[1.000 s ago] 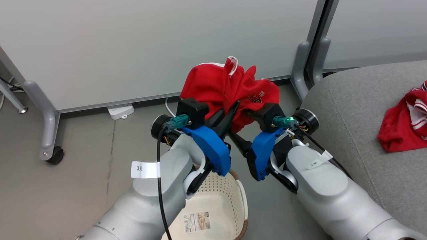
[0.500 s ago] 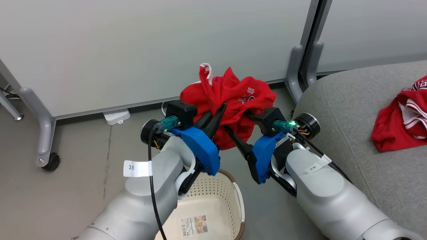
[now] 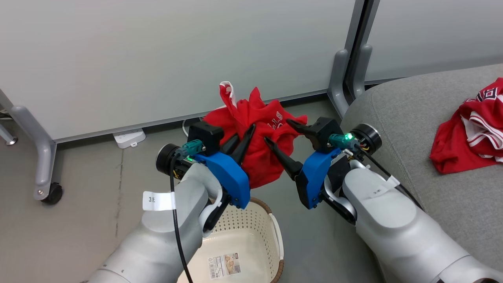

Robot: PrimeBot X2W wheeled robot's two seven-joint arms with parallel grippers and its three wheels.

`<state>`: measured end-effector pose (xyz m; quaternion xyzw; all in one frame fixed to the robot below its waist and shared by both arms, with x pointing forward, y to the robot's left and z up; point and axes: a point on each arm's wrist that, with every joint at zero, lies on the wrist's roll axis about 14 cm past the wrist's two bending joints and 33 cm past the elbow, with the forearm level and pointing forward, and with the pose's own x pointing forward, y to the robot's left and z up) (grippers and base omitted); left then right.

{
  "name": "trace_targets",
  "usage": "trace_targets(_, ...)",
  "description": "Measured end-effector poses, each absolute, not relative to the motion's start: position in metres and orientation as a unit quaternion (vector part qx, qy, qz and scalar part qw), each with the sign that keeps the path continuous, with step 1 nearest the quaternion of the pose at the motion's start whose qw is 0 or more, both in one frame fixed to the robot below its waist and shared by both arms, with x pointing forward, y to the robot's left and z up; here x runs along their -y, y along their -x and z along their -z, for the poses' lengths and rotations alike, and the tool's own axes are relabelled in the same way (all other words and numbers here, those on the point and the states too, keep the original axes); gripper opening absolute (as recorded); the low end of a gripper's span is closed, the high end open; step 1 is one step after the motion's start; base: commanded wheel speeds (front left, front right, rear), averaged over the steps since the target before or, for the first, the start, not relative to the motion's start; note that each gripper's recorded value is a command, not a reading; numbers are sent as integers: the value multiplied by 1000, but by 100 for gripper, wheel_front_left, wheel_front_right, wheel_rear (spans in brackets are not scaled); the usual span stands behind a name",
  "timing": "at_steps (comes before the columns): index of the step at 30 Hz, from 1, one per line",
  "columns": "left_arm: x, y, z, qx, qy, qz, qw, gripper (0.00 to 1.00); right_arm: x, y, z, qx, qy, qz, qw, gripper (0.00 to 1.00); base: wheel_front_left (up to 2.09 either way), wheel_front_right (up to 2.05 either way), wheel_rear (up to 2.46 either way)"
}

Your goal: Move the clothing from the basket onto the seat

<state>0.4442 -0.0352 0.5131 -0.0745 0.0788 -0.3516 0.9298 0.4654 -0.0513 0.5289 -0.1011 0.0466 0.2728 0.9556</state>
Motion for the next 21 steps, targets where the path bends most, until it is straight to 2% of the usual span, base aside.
trace_targets(11, 39, -438, -517, -72, 74, 363, 926, 0, 60, -476, -506, -110, 107, -255, 955, 100, 0, 0, 0)
trace_targets(21, 40, -436, -521, -66, 71, 369, 924, 0, 30, -457, -478, -146, 148, -313, 927, 100, 0, 0, 0)
